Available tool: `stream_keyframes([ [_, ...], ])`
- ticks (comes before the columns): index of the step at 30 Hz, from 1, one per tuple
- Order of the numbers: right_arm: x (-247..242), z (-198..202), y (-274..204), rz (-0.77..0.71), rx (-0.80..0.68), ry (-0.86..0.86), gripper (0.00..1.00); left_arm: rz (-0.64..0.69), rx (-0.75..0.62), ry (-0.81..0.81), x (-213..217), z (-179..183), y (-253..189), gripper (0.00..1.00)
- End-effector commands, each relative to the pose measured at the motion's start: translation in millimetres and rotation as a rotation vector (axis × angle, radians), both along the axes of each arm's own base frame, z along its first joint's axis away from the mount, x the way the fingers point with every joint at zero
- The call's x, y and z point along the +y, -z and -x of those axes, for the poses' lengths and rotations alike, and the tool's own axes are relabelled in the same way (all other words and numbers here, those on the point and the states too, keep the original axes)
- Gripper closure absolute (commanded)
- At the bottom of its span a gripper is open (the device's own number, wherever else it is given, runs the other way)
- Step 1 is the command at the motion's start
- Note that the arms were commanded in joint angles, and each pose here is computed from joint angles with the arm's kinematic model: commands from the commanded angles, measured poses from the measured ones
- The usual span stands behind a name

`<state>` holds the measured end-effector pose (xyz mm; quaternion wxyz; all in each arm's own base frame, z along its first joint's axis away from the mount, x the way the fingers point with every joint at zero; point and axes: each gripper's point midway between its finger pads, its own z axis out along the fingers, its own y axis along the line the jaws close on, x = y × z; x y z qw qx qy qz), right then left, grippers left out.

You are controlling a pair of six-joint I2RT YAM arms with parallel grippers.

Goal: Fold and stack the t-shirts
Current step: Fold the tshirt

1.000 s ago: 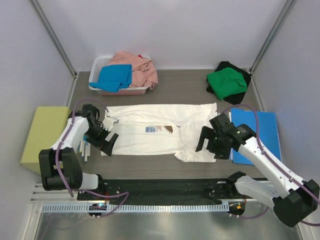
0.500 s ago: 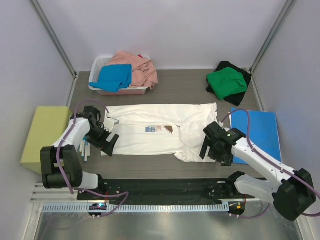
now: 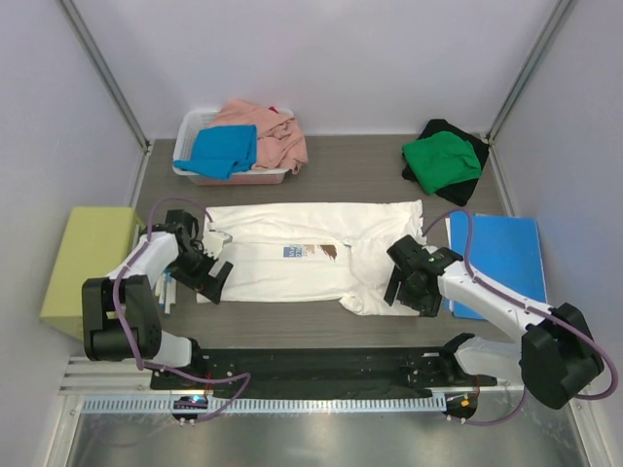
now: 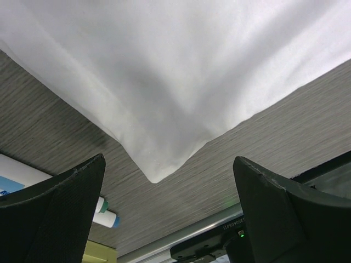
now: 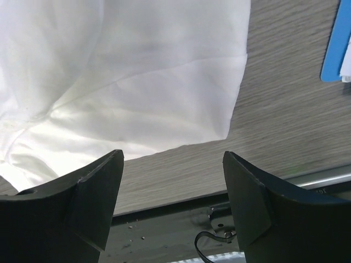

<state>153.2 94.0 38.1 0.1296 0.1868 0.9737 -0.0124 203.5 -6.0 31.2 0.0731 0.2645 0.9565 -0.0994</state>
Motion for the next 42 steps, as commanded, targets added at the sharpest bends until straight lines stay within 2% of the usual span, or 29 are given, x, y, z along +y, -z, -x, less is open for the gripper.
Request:
stream_keyframes([
  [1, -0.5, -6.9, 12.6, 0.022, -0.015, 0.024, 0.23, 0.010, -0.016, -0.024, -1.0, -6.5, 5.3, 0.00],
  [14, -14.3, -15.4, 25.7, 0.114, -0.039, 0.036, 0.26, -0.051, 0.034, -0.015, 10.4, 2.3, 21.8, 0.00],
  [17, -15.5, -16.5, 25.1, 0.119, -0.048, 0.038, 0.37, -0.059, 0.049, -0.013, 11.9, 4.4, 27.0, 0.00],
  [18, -15.0, -16.1, 25.0, 0.115, -0.047, 0.042, 0.46, -0.059, 0.049, -0.013, 11.9, 4.2, 28.0, 0.00],
  [24, -10.7, -17.3, 23.9, 0.096, -0.044, 0.041, 0.73, -0.035, 0.019, -0.031, 7.5, -3.8, 21.8, 0.05],
  [27, -8.3, -18.0, 21.6, 0.084, -0.047, 0.039, 0.79, -0.033, 0.008, -0.034, 7.2, -8.3, 17.5, 0.23],
  [28, -7.4, -17.3, 20.5, 0.079, -0.043, 0.038, 0.80, -0.029, 0.005, -0.036, 6.6, -9.9, 15.8, 0.41],
  [30, -5.7, -17.0, 17.7, 0.068, -0.044, 0.036, 0.82, -0.033, 0.002, -0.034, 6.9, -10.8, 13.2, 0.57],
  [31, -5.3, -14.2, 15.6, 0.061, -0.035, 0.033, 0.82, -0.035, -0.007, -0.037, 7.7, -13.9, 10.6, 0.75],
  [33, -2.8, -12.7, 10.3, 0.043, -0.034, 0.027, 0.85, -0.043, -0.017, -0.036, 8.8, -15.9, 6.0, 0.95],
  [34, -2.9, -9.5, 5.9, 0.035, -0.032, 0.023, 0.86, -0.043, -0.026, -0.038, 9.4, -18.9, 2.6, 1.00],
  [42, -3.0, 9.2, -25.8, -0.004, -0.019, -0.016, 0.89, -0.050, -0.071, -0.038, 10.8, -26.2, -14.3, 0.99],
])
